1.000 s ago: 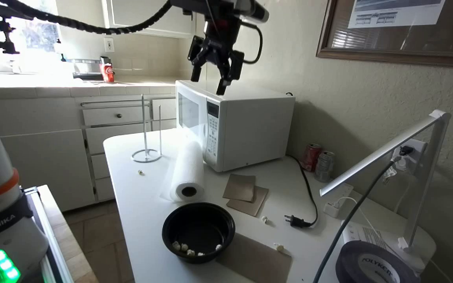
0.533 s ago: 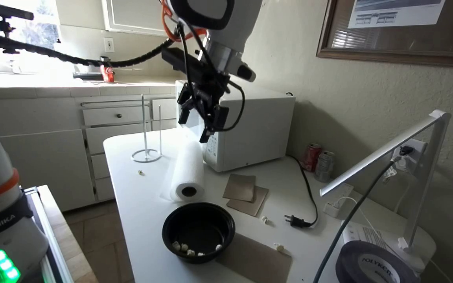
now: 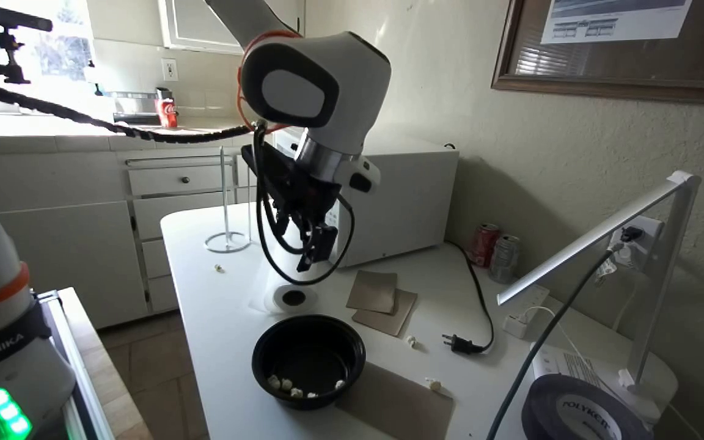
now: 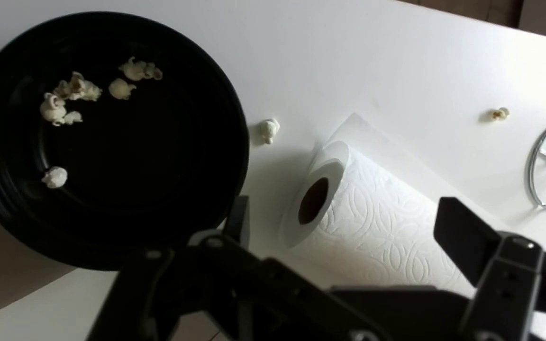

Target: Put the paper roll upright

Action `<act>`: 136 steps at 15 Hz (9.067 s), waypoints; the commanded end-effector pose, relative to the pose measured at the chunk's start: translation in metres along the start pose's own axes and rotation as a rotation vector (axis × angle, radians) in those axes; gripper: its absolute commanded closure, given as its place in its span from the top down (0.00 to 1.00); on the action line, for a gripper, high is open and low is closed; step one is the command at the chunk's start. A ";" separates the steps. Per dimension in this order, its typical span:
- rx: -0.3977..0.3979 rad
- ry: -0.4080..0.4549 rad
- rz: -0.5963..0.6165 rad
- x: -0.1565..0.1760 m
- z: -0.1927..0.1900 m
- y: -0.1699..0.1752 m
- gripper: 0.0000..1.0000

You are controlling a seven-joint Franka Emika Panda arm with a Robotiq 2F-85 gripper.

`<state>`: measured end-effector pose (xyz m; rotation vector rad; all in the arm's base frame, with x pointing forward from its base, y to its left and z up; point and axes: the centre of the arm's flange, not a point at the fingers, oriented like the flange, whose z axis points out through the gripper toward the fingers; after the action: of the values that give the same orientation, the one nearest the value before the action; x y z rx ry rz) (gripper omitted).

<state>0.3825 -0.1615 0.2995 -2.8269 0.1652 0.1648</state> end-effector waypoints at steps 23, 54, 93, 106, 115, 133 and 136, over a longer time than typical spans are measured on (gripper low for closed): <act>0.097 0.144 0.220 0.027 0.074 0.005 1.00; 0.461 0.084 0.477 0.050 0.137 0.029 1.00; 0.157 0.104 0.447 0.053 -0.004 -0.064 0.06; -0.050 0.126 0.429 0.060 -0.036 -0.100 0.22; -0.340 0.084 0.335 0.046 -0.069 -0.149 0.06; -0.464 0.063 0.140 0.040 -0.026 -0.214 0.36; -0.468 0.065 0.127 0.038 -0.027 -0.218 0.62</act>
<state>0.4562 0.0264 0.3869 -3.2621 0.3682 0.1803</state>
